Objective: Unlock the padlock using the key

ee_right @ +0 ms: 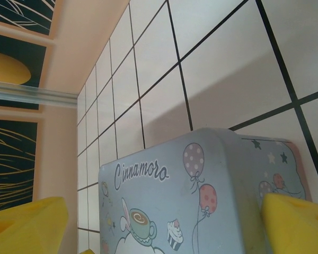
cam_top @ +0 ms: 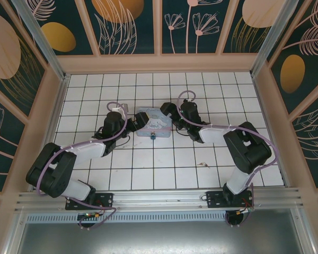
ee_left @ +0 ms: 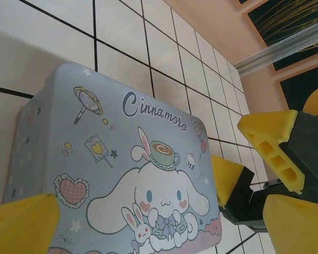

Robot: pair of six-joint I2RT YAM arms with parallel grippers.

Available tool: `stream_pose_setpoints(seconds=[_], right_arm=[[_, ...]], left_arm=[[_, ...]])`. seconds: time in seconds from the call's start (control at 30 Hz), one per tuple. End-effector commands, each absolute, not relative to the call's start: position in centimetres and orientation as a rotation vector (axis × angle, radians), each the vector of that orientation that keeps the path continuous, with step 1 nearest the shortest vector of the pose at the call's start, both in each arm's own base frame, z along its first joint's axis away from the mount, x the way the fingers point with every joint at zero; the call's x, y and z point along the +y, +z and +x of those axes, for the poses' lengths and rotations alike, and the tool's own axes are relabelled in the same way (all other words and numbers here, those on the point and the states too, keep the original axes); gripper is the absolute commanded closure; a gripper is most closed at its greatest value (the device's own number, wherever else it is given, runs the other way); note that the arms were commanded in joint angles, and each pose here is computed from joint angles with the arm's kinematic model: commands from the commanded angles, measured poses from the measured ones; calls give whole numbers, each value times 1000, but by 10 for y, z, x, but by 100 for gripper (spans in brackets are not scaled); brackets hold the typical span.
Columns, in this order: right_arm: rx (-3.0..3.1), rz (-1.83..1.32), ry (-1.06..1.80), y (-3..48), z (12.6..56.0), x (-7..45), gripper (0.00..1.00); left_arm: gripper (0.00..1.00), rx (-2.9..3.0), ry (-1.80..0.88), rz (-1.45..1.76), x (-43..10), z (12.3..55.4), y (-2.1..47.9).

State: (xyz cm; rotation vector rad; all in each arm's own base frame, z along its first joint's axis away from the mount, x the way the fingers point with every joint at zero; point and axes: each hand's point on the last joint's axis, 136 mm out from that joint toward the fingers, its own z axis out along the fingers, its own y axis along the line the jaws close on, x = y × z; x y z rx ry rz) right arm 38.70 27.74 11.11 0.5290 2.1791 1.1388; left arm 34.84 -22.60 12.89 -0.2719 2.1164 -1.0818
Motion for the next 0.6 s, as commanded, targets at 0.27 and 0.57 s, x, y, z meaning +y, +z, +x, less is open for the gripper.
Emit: stream_pose_setpoints(seconds=[0.27, 0.57], right_arm=[[2338, 576, 660, 115, 330, 185, 7], [2464, 731, 579, 82, 251, 142, 21]], left_arm=[[1, 2078, -815, -447, -184, 358, 143], [1, 2112, -881, -352, -198, 351, 152]])
